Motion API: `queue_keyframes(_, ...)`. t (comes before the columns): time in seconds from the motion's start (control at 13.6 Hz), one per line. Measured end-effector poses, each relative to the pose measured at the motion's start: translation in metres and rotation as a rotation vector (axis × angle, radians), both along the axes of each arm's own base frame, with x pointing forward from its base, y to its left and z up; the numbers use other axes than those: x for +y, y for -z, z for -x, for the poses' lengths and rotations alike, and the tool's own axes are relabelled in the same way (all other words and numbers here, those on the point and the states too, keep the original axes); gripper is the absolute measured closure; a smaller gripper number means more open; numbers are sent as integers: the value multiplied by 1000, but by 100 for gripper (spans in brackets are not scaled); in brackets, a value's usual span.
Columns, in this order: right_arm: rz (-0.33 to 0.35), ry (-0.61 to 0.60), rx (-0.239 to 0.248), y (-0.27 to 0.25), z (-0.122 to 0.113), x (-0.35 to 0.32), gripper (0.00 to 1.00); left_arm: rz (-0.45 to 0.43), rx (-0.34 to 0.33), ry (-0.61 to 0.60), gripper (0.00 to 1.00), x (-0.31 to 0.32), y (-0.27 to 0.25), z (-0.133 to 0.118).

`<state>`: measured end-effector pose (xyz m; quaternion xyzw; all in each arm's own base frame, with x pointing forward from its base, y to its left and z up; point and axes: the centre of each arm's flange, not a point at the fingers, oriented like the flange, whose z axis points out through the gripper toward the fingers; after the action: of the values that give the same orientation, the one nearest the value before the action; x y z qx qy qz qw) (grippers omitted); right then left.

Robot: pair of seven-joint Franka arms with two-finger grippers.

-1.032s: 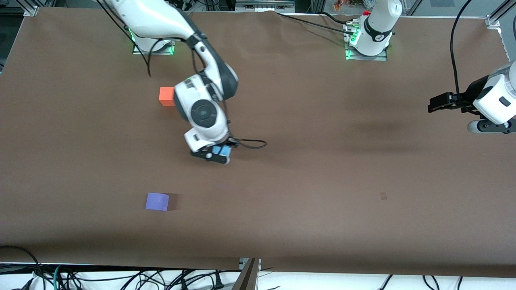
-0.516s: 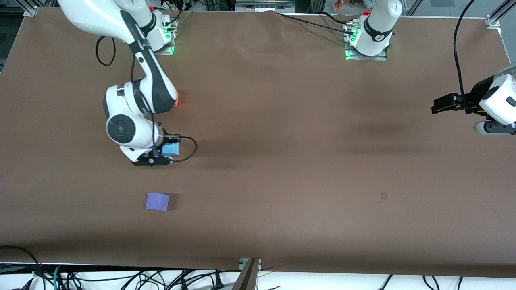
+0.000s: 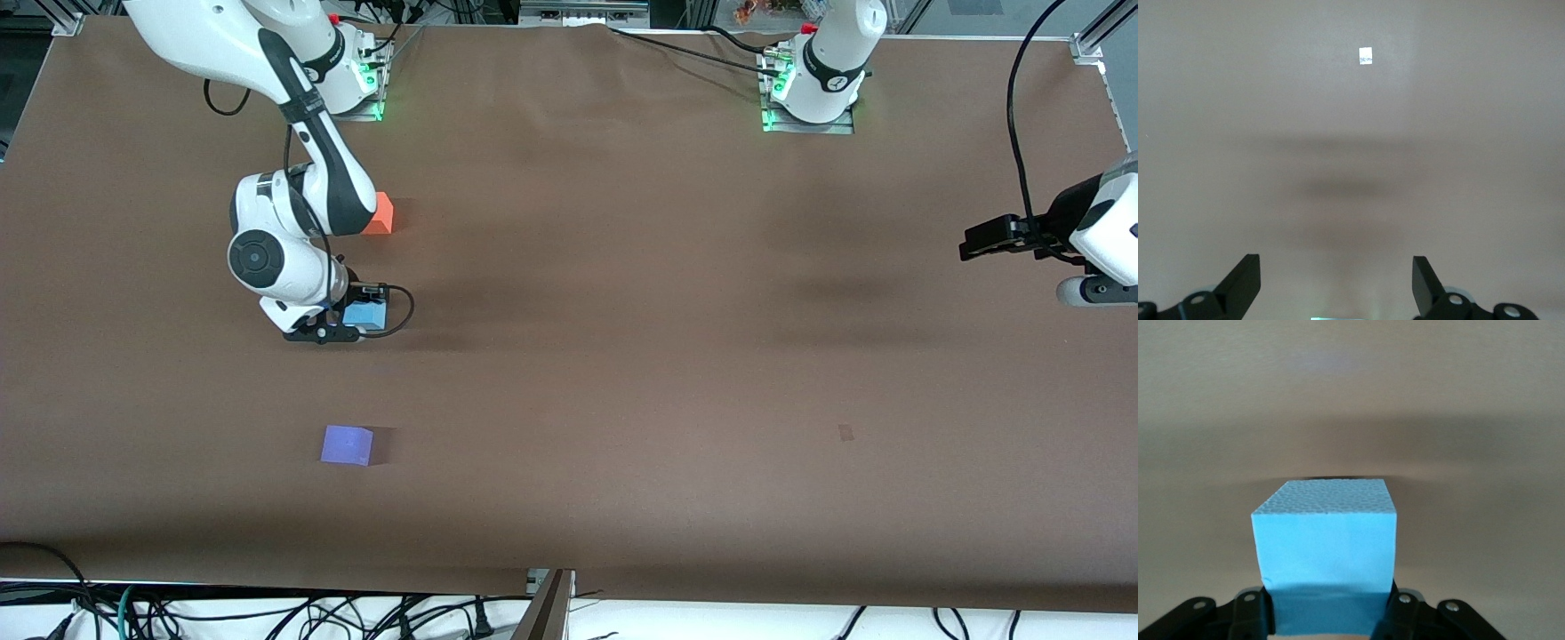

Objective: Place blue block between orange and purple blocks

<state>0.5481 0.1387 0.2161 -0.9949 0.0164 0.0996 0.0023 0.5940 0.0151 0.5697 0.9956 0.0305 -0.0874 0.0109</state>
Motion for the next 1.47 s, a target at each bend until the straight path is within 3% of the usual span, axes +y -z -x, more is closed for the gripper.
queue_keyframes(0.59,-1,12,-27,20,0,-5,45,0,-1,0,0,0,-1,0)
queue_keyframes(0.88,-5,27,-36,8,-5,-2,11,0,-1,1,0,0,-1,0)
queue_keyframes(0.96,-4,46,-25,-5,-9,1,1,0,-1,2,0,-1,-1,0)
queue_keyframes(1.11,-9,68,-4,-52,-20,10,0,0,-2,3,0,-1,-1,0)
queue_keyframes(1.47,-56,57,-78,-192,-38,19,0,1,-1,4,0,-2,-1,0)
